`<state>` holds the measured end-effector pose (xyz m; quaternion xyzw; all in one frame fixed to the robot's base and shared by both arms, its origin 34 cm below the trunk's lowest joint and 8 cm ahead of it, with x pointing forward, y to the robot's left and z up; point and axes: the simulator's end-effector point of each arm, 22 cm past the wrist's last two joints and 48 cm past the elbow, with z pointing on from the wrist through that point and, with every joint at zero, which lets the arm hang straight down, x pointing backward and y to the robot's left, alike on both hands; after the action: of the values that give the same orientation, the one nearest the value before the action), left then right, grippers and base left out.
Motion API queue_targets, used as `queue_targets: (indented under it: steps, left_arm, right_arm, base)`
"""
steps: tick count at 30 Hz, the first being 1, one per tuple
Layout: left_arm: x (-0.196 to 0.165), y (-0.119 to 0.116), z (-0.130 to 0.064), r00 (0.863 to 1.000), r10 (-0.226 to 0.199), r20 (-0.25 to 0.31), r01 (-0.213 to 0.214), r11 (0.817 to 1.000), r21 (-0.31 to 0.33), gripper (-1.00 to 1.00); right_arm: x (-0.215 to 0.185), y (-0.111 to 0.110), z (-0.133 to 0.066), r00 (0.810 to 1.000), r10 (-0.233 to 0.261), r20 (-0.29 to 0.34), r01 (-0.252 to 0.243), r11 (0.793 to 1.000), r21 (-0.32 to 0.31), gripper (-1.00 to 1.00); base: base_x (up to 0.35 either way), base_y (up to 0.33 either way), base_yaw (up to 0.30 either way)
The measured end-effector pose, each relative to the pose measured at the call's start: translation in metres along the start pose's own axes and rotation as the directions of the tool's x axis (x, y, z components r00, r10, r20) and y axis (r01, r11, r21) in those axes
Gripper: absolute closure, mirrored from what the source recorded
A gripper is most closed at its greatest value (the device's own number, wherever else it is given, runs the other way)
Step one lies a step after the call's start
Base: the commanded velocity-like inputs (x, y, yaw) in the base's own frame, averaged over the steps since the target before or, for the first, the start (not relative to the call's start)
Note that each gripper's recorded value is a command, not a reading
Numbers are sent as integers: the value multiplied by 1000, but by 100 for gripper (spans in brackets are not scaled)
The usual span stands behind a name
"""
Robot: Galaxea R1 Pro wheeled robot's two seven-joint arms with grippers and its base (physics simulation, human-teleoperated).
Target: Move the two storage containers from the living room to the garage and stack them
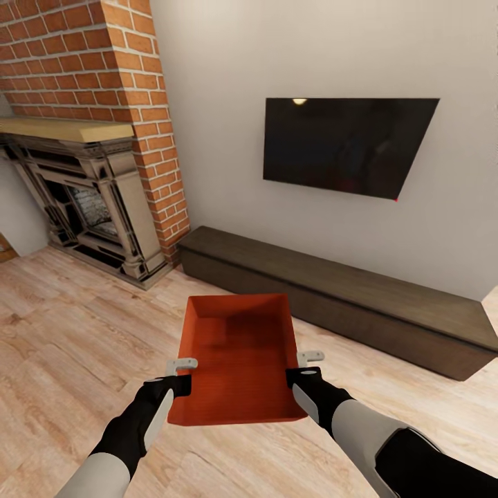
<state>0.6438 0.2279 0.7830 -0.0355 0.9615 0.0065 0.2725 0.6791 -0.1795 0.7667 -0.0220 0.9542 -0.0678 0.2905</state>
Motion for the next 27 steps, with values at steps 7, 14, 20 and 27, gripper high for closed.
queue_targets:
  steps: [7, 14, 20, 27]
  left_arm:
    - [-5, 0, -4, 1000, 0, 12, 0, 1000, 1, 100]
    - [-10, 0, -7, 1000, -1, 22, 1, 1000, 1, 100]
    - [-14, -1, -11, 1000, -1, 31, 1, 1000, 2, 100]
    - [-19, -1, -14, 999, -1, 42, 1, 1000, 2, 100]
  right_arm:
    - [-6, -1, -4, 1000, 1, 12, -1, 1000, 1, 100]
    - [-11, -2, -7, 1000, 3, 21, -3, 1000, 1, 100]
    - [-15, -3, -10, 1000, 4, 30, -4, 1000, 2, 100]
    - [-21, -3, -14, 999, 5, 41, -5, 1000, 3, 100]
  base:
    - [0, 0, 0]
    - [0, 0, 0]
    - [0, 0, 0]
    - [0, 0, 0]
